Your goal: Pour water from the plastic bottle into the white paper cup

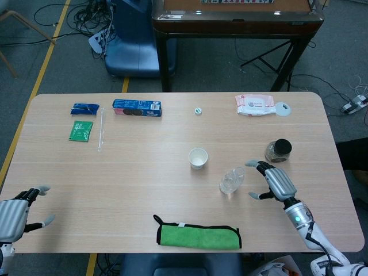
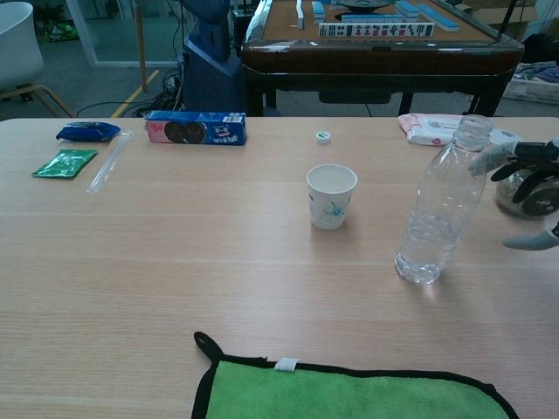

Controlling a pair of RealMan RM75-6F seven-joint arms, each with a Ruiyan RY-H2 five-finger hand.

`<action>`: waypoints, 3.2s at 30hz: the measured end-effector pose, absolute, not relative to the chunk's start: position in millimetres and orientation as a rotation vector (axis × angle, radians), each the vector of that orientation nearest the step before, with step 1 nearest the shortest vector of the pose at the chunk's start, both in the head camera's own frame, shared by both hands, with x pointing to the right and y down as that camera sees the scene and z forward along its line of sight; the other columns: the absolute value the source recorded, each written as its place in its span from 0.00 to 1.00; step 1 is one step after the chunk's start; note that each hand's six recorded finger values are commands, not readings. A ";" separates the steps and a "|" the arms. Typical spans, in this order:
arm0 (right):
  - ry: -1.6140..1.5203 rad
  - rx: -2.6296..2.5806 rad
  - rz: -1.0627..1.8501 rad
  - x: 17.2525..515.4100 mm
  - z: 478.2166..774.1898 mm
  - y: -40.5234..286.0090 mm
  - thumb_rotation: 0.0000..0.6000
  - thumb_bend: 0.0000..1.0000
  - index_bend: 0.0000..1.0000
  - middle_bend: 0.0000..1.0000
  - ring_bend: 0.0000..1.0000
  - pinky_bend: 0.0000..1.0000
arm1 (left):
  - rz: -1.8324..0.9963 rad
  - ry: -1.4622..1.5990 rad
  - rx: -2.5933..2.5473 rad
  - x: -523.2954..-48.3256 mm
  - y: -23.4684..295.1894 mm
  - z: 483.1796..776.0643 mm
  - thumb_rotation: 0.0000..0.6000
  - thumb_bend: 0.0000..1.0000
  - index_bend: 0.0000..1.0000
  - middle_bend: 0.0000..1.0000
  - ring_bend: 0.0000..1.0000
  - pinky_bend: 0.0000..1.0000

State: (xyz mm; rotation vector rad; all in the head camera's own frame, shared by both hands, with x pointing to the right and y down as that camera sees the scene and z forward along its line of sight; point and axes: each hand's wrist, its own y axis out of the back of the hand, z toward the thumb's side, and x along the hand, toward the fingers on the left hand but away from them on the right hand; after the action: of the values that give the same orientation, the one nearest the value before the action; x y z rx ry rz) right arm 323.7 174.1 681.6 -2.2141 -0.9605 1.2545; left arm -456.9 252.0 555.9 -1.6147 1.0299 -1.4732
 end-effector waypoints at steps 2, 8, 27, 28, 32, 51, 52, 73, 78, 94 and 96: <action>-0.950 -2.223 1.250 319.4 686.3 174.4 1.00 0.00 0.22 0.19 0.18 0.34 | -1.476 1.023 -1.615 -456.6 252.3 556.6 1.00 0.06 0.30 0.39 0.43 0.71; -0.938 -2.265 1.224 303.4 702.6 175.5 1.00 0.00 0.22 0.20 0.18 0.34 | -1.490 1.010 -1.605 -457.6 252.8 556.8 1.00 0.06 0.31 0.39 0.43 0.71; -0.983 -2.384 1.099 274.6 728.6 181.6 1.00 0.00 0.22 0.27 0.19 0.34 | -1.547 1.002 -1.534 -467.7 250.2 552.5 1.00 0.06 0.35 0.39 0.43 0.71; -0.981 -2.389 1.098 273.6 729.5 182.2 1.00 0.00 0.22 0.27 0.19 0.34 | -1.550 1.004 -1.532 -468.4 250.0 552.2 1.00 0.06 0.35 0.39 0.43 0.71; -0.974 -2.410 1.089 268.7 732.9 184.5 1.00 0.00 0.23 0.29 0.20 0.34 | -1.552 1.008 -1.526 -469.5 249.4 550.4 1.00 0.06 0.36 0.39 0.43 0.70; -0.983 -2.419 1.059 262.0 737.6 185.2 1.00 0.18 0.35 0.40 0.28 0.34 | -1.572 1.003 -1.521 -470.3 249.7 550.0 1.00 0.06 0.40 0.39 0.43 0.70; -0.985 -2.419 1.057 262.0 737.7 185.1 1.00 0.19 0.36 0.41 0.29 0.34 | -1.572 1.003 -1.521 -470.4 249.6 550.2 1.00 0.06 0.40 0.39 0.43 0.70; -1.074 -2.345 1.021 267.3 728.5 171.4 1.00 0.31 0.56 0.58 0.47 0.47 | -1.583 1.000 -1.523 -471.0 249.5 550.8 1.00 0.06 0.41 0.39 0.43 0.70; -1.060 -2.298 1.025 268.9 723.5 163.4 1.00 0.31 0.59 0.61 0.50 0.48 | -1.583 1.003 -1.522 -471.3 249.0 550.3 1.00 0.06 0.41 0.39 0.43 0.70; -0.798 -2.043 1.151 263.2 708.7 123.4 1.00 0.31 0.60 0.61 0.51 0.49 | -1.585 1.012 -1.525 -473.0 247.7 549.3 1.00 0.06 0.41 0.39 0.43 0.70; -0.768 -2.010 1.170 261.5 706.6 116.2 1.00 0.31 0.60 0.61 0.51 0.49 | -1.585 1.013 -1.526 -473.3 247.4 549.3 1.00 0.06 0.41 0.39 0.43 0.70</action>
State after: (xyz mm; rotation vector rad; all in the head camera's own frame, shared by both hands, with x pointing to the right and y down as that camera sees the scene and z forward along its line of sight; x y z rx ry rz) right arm 261.5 116.2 706.6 -2.0095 -0.7681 1.1698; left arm -473.3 247.4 549.3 -1.5257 1.0129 -1.5853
